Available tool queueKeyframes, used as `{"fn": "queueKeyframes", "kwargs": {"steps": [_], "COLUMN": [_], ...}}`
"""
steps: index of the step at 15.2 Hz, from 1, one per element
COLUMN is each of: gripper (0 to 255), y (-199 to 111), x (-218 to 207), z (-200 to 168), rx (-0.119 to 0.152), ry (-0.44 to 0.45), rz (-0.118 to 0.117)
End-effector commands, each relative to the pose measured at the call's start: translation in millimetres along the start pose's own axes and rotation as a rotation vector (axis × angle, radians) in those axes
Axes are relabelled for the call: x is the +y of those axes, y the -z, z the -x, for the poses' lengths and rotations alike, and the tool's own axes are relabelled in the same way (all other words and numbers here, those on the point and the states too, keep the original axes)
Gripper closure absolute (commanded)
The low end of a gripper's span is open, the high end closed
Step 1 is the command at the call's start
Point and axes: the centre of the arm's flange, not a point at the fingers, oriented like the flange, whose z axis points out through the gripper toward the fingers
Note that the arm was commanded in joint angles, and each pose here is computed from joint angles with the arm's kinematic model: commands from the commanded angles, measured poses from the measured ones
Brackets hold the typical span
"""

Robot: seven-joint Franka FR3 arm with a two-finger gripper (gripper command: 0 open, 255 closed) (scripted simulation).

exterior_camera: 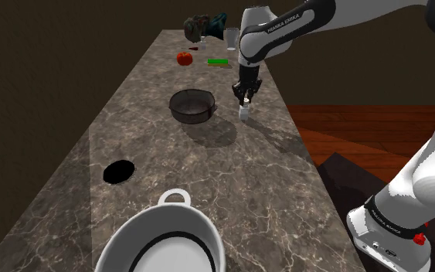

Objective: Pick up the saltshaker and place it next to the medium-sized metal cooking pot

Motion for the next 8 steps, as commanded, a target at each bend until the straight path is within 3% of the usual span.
{"fn": "queueKeyframes", "kwargs": {"steps": [1,8], "gripper": [255,255], "y": [-0.1,31.5], "x": [-0.2,-0.4], "z": [0.1,0.7], "rx": [0.000,0.000], "ry": [0.000,0.000], "rz": [0.000,0.000]}}
